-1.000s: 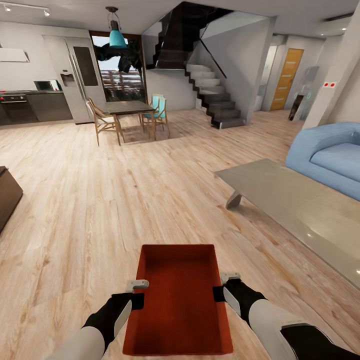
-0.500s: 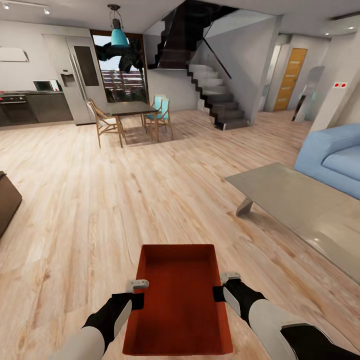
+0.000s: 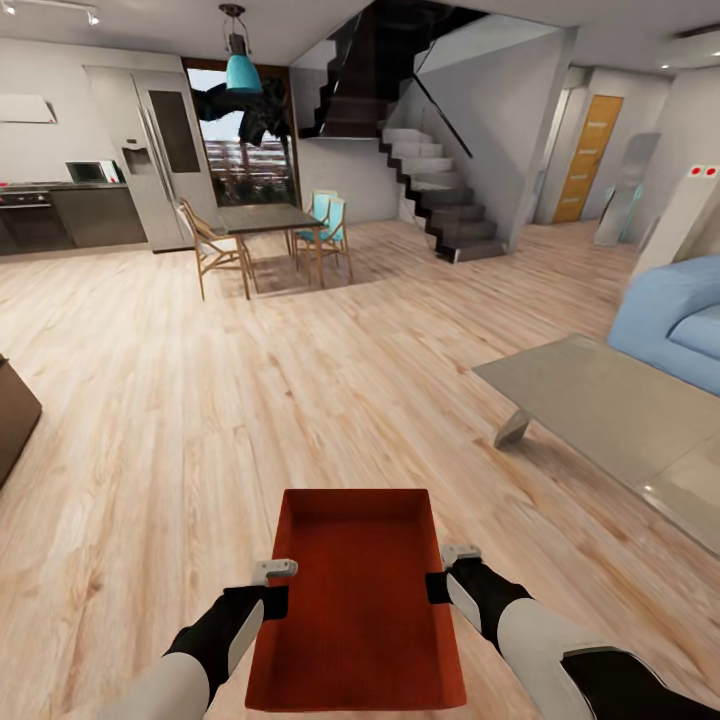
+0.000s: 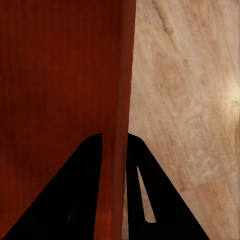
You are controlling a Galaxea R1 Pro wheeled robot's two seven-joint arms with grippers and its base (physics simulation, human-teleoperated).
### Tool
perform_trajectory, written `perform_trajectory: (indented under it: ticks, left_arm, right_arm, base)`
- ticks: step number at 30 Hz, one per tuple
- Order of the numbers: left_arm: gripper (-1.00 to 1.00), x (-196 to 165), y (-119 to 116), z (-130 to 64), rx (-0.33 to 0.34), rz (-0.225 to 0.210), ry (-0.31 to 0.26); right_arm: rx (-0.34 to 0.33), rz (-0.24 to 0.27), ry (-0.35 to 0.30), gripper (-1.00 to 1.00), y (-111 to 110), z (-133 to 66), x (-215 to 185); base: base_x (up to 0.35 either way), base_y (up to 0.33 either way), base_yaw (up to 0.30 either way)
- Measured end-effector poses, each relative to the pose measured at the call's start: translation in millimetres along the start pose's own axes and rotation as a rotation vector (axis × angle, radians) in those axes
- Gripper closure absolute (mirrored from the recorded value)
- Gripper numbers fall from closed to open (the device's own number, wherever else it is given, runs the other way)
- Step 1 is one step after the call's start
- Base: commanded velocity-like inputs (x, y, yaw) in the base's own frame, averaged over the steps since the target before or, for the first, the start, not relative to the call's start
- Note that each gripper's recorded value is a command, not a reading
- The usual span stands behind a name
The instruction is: Move the two storage containers from the living room to the garage. In the garage, place one container on the floor and stack the other container on top of it (either order is fine).
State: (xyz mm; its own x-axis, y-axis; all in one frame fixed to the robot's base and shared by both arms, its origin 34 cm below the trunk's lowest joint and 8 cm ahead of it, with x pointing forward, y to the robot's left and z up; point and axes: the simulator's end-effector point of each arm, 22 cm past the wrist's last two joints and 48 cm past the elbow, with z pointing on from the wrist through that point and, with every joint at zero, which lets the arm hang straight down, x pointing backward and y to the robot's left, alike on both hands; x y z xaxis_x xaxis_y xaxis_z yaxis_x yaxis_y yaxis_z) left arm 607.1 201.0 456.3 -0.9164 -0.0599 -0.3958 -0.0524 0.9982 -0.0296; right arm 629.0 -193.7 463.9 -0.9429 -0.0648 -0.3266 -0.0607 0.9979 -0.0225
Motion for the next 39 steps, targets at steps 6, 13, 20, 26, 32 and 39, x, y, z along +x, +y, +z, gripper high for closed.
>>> perform_trajectory:
  ticks: [6,13,20,26,32,39]
  left_arm:
    - [1.00,0.2,0.1,0.0,0.000,0.000,0.000]
    - [1.00,0.0,0.0,0.0,0.000,0.000,0.000]
    - [1.00,0.0,0.0,0.0,0.000,0.000,0.000]
    - [1.00,0.1,0.0,0.0,0.000,0.000,0.000]
    - [1.00,-0.1,0.0,0.0,0.000,0.000,0.000]
    - [1.00,-0.1,0.0,0.0,0.000,0.000,0.000]
  right_arm:
    - [0.000,0.000,0.000,1.00,0.1,0.0,0.1]
    - [0.000,0.000,0.000,1.00,0.0,0.0,0.0]
    - [0.000,0.000,0.000,1.00,0.0,0.0,0.0]
    - [0.000,0.000,0.000,1.00,0.0,0.0,0.0]
    - [0.000,0.000,0.000,1.00,0.0,0.0,-0.1]
    - [0.000,0.000,0.000,1.00,0.0,0.0,0.0]
  base:
    - [0.300,0.228,0.000]
    - [0.300,0.228,0.000]
    - [0.300,0.227,0.000]
    - [0.301,0.225,0.000]
    - [0.301,0.223,0.000]
    - [0.302,0.220,0.000]
